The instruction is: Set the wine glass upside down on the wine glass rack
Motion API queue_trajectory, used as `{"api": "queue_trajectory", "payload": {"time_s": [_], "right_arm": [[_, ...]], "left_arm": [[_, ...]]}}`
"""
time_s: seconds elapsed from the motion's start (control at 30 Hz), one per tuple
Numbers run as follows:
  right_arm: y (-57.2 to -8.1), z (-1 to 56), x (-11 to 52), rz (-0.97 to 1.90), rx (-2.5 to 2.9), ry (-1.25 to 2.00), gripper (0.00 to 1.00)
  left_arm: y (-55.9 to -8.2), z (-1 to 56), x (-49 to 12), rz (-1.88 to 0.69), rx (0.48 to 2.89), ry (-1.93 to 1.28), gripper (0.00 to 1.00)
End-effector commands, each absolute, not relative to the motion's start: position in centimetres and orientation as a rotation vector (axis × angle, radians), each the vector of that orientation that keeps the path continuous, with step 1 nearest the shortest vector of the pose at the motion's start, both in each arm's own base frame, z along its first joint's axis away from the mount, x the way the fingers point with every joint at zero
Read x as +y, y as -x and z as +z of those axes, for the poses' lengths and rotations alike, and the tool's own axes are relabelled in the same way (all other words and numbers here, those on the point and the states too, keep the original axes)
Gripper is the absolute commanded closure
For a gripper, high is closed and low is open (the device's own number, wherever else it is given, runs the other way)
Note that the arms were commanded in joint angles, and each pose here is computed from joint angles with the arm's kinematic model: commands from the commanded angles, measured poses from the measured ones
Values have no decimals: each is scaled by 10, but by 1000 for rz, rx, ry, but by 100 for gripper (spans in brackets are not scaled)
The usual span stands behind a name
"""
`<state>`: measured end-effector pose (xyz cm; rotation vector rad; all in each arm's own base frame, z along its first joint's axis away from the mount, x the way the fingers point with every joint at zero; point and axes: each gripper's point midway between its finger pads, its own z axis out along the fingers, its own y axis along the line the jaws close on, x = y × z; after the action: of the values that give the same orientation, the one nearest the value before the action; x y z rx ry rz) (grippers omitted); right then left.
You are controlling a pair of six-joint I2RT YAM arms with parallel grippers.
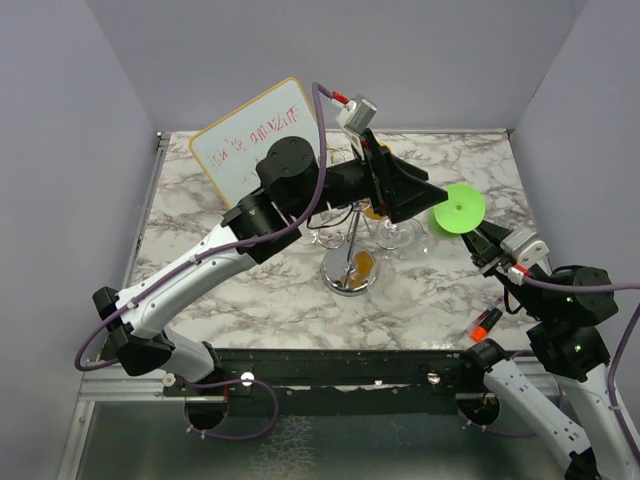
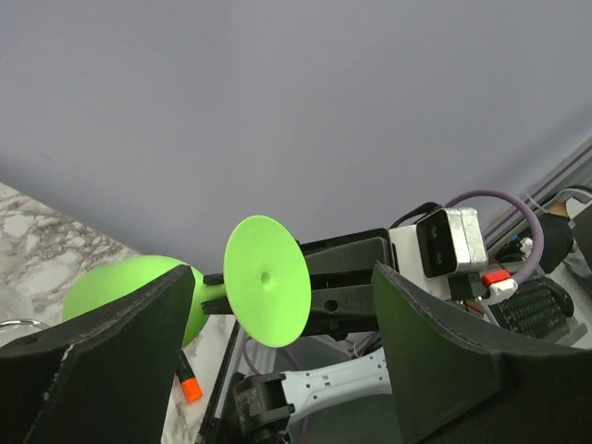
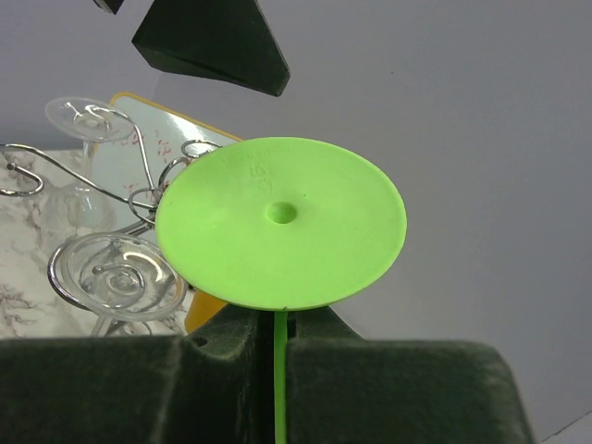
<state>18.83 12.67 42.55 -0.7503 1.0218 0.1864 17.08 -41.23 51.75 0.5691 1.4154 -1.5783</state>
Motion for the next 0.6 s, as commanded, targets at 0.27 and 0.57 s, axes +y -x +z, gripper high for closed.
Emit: {"api": "queue_trajectory", "payload": {"time_s": [0.27,0.57], "right_arm": [[-173,435,132,183,923,816,99],[-174,430,134,200,940,824,99]], "left_arm": [[-152,465,-442,-1677,1593,-766,38],[-147,470,-440,-1705,1562,-776,75]]}}
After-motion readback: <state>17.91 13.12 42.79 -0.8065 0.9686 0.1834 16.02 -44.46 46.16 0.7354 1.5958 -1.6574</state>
